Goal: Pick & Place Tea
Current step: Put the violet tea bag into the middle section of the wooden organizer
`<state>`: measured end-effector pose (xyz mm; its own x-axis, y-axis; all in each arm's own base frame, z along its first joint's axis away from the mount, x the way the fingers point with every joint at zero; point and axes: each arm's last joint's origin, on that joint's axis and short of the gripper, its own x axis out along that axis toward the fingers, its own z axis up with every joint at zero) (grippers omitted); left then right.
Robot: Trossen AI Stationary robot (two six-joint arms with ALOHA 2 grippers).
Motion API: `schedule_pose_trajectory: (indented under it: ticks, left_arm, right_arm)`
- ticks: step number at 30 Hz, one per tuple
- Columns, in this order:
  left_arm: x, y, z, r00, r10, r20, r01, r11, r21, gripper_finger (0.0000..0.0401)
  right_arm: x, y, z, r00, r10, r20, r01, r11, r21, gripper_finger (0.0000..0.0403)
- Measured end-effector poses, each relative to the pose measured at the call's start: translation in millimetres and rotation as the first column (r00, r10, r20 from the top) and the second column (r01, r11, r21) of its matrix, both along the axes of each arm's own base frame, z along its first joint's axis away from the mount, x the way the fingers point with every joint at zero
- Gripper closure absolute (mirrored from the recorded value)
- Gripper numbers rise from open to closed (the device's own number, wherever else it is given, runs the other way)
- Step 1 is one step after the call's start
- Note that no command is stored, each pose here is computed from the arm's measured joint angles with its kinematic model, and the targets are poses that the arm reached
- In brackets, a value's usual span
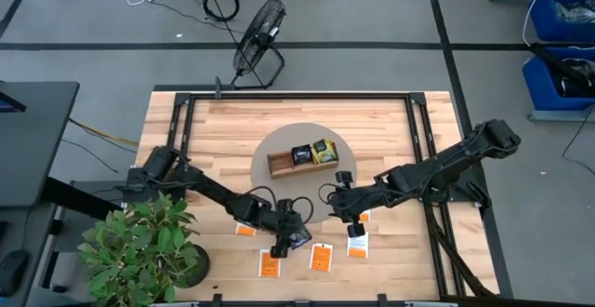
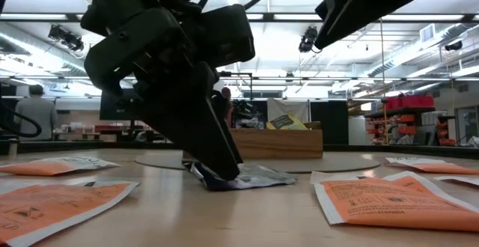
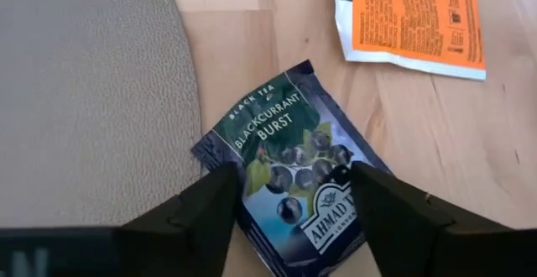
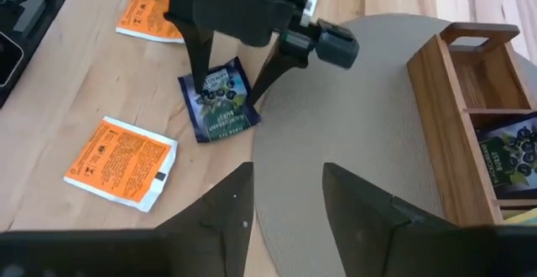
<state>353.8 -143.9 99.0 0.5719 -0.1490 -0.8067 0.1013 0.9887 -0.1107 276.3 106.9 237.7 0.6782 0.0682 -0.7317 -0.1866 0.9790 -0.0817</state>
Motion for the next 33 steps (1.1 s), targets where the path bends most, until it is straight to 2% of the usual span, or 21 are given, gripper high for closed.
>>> schedule_pose_trajectory:
  ticks: [10,16,24,33]
  left_arm:
    - [1.4,0.5,-0.4,1.000,-0.015,0.005,0.015,1.000,-0.027,0.0295]
    - [-2.3,-7.9,3.5,0.994,-0.104,0.034,0.103,0.995,0.013,0.0382]
    - [-8.7,-9.9,22.3,0.992,-0.115,0.061,0.112,0.992,0.051,0.0383]
    - [-10.7,-2.7,32.0,0.994,-0.024,0.105,0.001,0.976,0.217,0.0385]
  right_arm:
    - [0.0,0.0,0.0,1.000,0.000,0.000,0.000,1.000,0.000,0.0252]
    - [-0.4,-0.1,-0.4,1.000,-0.002,-0.007,0.002,1.000,0.005,0.0252]
    - [-0.4,0.0,-0.4,1.000,-0.013,-0.008,0.013,1.000,0.016,0.0252]
    - [0.5,0.6,0.5,1.000,-0.015,0.003,0.015,0.999,0.033,0.0252]
